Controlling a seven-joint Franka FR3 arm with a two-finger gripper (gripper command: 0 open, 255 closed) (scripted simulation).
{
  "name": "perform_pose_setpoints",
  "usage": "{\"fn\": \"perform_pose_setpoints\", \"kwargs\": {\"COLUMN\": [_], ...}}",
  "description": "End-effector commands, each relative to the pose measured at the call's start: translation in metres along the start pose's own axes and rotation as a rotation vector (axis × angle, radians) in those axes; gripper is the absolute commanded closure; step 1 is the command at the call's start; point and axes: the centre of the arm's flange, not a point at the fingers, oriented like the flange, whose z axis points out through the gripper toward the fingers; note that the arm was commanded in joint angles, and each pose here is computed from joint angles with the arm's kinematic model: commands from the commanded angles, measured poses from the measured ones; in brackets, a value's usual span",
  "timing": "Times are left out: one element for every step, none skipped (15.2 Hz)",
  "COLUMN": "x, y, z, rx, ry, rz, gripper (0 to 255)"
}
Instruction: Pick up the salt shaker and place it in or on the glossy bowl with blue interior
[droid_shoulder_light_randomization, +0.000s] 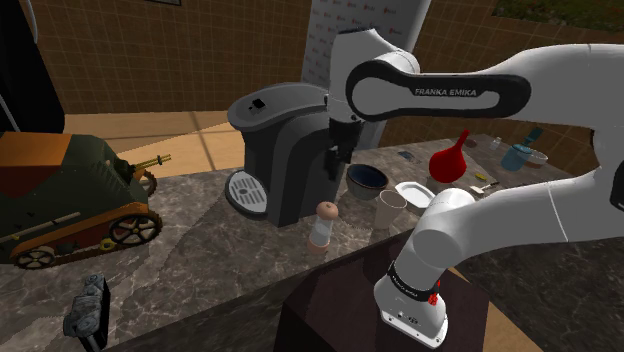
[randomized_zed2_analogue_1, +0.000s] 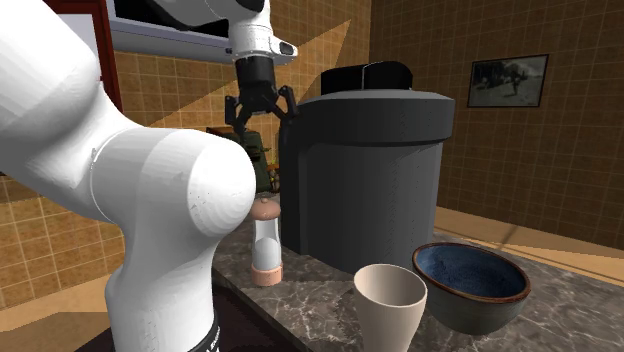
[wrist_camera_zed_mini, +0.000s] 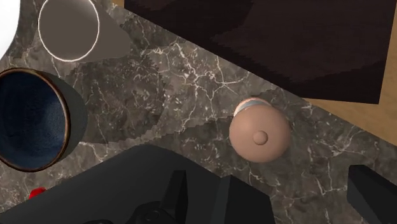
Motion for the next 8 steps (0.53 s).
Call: {"fn": "perform_pose_setpoints", "kwargs": {"x": [0.004, 0.007, 0.009, 0.012, 0.014, 0.016, 0.018, 0.020], "y": [-0.012, -0.017, -0.022, -0.027, -0.031, -0.035, -0.040, -0.042], "z": [0.024, 0.037, 0.050, 0.063, 0.076, 0.089, 0.102, 0.110], "rx": [-0.020, -0.029, -0.039, -0.048, -0.058, -0.067, -0.077, -0.083], "ry": [-0.020, -0.030, -0.041, -0.051, -0.062, -0.072, -0.083, -0.089], "rz": [0.000, 0.000, 0.000, 0.000, 0.000, 0.000, 0.000, 0.000], "gripper": [0, 0, 0, 0, 0, 0, 0, 0]}}
